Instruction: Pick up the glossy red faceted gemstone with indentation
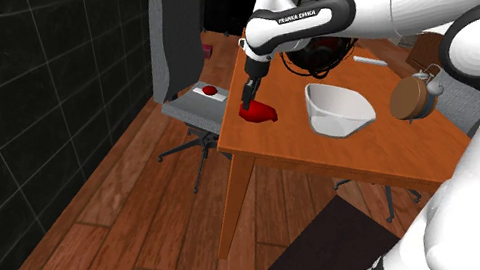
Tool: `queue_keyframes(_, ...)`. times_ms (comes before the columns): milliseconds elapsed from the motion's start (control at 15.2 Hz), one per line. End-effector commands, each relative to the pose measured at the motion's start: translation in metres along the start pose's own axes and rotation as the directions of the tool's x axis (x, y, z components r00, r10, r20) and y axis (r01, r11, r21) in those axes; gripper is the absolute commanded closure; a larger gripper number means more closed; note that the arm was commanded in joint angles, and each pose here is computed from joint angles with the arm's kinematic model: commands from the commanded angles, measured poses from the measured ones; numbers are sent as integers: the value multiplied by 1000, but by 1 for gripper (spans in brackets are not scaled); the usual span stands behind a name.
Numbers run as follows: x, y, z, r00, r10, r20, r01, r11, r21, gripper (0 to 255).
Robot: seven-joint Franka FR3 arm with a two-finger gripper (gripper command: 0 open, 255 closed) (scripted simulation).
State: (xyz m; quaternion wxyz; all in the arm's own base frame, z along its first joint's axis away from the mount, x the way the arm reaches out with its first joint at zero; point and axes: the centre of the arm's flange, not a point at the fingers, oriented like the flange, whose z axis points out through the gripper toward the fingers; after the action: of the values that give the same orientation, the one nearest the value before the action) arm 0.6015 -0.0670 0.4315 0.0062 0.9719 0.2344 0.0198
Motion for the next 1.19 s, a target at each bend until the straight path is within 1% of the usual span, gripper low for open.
queue_keyframes(0, 0, -1, 3, 1000, 0, 4, 0, 1000, 2, 255)
queue_keyframes(330, -1, -1, 2, 1000, 0, 4, 0, 1000, 2, 255)
queue_keyframes(1122, 1, 0, -62, 1000, 0, 4, 0, 1000, 2, 255)
